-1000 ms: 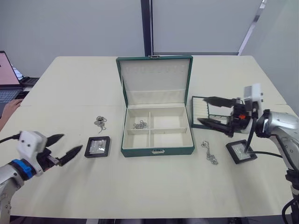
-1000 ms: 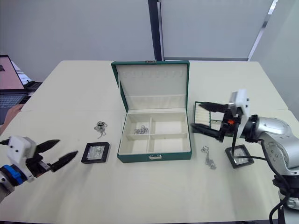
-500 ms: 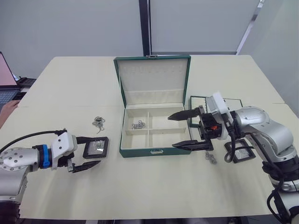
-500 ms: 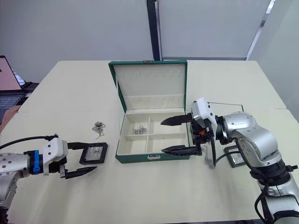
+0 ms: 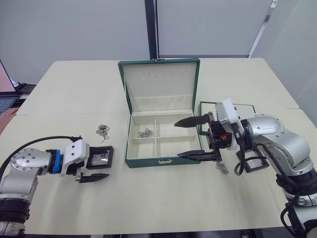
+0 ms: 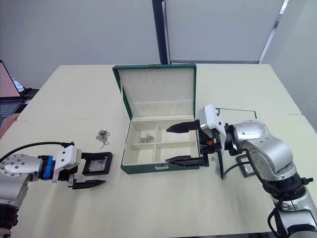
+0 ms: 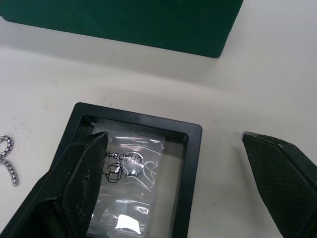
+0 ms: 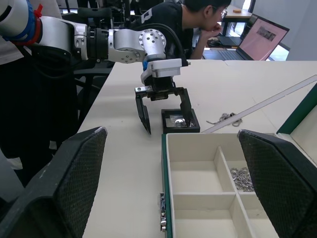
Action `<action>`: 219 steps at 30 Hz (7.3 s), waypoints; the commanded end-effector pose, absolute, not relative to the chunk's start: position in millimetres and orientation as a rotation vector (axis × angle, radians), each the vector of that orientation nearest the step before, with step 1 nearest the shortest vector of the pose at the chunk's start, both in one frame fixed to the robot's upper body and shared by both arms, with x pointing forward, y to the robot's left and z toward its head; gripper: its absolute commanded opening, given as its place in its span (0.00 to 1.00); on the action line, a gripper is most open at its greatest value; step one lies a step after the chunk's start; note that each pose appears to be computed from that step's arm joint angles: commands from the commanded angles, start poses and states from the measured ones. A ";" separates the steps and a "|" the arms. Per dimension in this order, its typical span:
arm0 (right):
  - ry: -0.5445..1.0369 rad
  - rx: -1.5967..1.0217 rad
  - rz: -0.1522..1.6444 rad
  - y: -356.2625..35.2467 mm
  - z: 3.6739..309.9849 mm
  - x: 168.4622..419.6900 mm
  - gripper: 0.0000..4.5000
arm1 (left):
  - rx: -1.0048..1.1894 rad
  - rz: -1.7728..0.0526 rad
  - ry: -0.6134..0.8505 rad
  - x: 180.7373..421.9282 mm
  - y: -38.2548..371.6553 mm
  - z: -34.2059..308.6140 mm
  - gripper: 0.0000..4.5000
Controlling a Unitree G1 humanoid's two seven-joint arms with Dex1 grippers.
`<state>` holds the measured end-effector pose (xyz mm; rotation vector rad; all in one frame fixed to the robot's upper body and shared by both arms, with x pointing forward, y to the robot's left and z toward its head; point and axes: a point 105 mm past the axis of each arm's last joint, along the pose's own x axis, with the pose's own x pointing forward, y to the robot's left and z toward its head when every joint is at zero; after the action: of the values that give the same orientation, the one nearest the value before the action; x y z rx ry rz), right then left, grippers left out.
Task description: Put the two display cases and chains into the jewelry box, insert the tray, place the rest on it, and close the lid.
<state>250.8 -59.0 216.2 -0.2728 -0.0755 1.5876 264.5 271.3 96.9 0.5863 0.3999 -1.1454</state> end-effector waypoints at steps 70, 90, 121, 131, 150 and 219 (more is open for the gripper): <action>-0.187 -0.332 1.386 -98.7 264.7 271.0 1.00 | 0.609 -1.280 0.203 298.3 141.8 236.5 0.00; -0.116 -0.394 1.090 -143.8 248.3 273.0 1.00 | 0.703 -1.314 0.202 347.1 64.8 199.1 0.00; -0.101 -0.360 1.052 -139.9 242.7 265.2 1.00 | 0.751 -1.349 0.281 351.5 57.6 150.9 0.00; -0.097 -0.355 1.049 -139.2 241.4 264.1 1.00 | 0.734 -1.354 0.317 349.2 57.1 142.8 0.00; -0.100 -0.352 1.052 -138.2 241.5 263.9 1.00 | 0.712 -1.340 0.244 353.7 49.9 162.0 0.39; -0.209 -0.187 -0.081 -338.3 147.3 308.1 1.00 | 0.037 0.470 -0.018 245.4 364.6 126.7 0.99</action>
<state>307.0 -345.4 116.0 -0.1153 -0.1155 -0.1256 246.1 365.9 111.0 0.0180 0.0436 0.4650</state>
